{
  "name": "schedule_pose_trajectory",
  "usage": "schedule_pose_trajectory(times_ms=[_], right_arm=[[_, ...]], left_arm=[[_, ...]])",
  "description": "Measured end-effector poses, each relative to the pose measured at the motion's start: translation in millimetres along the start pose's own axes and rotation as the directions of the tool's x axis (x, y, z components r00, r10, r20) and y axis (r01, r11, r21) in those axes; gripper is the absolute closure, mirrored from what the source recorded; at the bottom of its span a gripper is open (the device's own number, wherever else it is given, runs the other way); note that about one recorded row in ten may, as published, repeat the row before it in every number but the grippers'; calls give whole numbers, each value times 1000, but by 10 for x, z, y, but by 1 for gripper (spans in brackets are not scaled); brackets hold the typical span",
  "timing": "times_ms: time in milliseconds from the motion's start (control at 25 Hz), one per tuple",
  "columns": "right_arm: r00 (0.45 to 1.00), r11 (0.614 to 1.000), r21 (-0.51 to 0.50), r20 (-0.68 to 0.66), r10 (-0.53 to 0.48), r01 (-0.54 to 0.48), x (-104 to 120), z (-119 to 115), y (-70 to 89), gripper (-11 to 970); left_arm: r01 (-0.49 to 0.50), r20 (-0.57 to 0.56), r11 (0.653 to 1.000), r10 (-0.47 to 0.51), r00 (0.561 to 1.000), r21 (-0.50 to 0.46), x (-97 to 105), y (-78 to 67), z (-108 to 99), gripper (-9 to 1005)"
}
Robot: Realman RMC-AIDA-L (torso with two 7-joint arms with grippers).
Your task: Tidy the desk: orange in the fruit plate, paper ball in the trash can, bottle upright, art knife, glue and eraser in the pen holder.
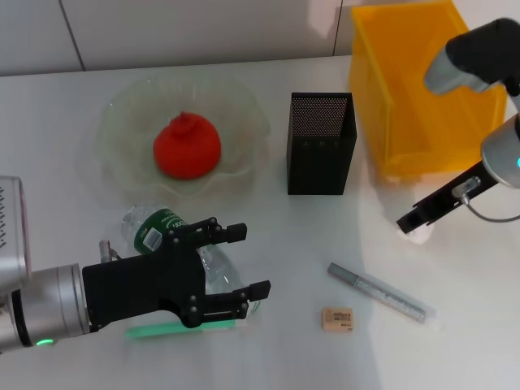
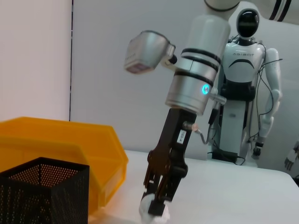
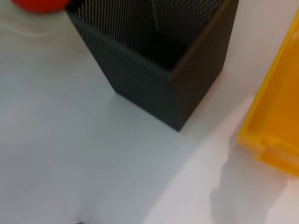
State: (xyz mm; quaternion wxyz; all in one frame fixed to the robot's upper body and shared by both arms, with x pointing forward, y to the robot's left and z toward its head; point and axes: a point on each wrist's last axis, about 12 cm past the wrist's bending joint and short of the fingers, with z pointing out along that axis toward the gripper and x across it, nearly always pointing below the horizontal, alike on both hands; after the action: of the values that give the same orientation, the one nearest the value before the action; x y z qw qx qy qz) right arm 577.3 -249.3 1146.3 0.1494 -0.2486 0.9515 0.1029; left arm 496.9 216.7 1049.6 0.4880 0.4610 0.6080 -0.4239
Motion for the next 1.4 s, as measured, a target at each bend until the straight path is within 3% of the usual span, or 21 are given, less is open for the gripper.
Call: schedule_pose_trajectory(times_ms=[80, 160, 200, 280, 400, 560, 760, 1000, 1120, 1400], right_arm=[[1000, 1000, 4, 15, 0, 0, 4, -72, 5, 553], [998, 1000, 18, 56, -3, 2, -2, -256, 9, 564], [994, 999, 37, 108, 7, -11, -5, -468, -16, 569], [990, 999, 48, 137, 15, -21, -5, -578, -38, 579], [962, 991, 110, 269, 49, -81, 9, -922, -197, 590], [933, 980, 157, 355, 58, -120, -35, -1043, -357, 591], [910, 975, 174, 411, 54, -137, -178, -956, -511, 574], [908, 979, 164, 418, 40, -118, -434, -553, -637, 554], [912, 981, 164, 408, 25, -100, -479, -487, -627, 544], [919, 983, 158, 394, 27, -97, -547, -448, -607, 387]], left_arm=[[-1, 0, 1000, 1, 1000, 1, -4, 3, 3, 193], [-3, 2, 1000, 3, 1000, 2, -11, 8, 8, 194], [-5, 4, 1000, 5, 1000, 2, -19, 13, 12, 194], [-7, 5, 1000, 7, 1000, 2, -25, 20, 15, 195], [-9, 8, 1000, 9, 1000, -1, -36, 32, 17, 195], [-9, 8, 1000, 9, 1000, -1, -36, 32, 17, 196], [-11, 13, 1000, 11, 1000, 0, -50, 39, 20, 198], [-12, 15, 1000, 12, 1000, 1, -65, 47, 17, 199], [-13, 15, 1000, 13, 1000, 3, -69, 50, 19, 200], [-18, 16, 1000, 18, 1000, 6, -71, 50, 21, 201]])
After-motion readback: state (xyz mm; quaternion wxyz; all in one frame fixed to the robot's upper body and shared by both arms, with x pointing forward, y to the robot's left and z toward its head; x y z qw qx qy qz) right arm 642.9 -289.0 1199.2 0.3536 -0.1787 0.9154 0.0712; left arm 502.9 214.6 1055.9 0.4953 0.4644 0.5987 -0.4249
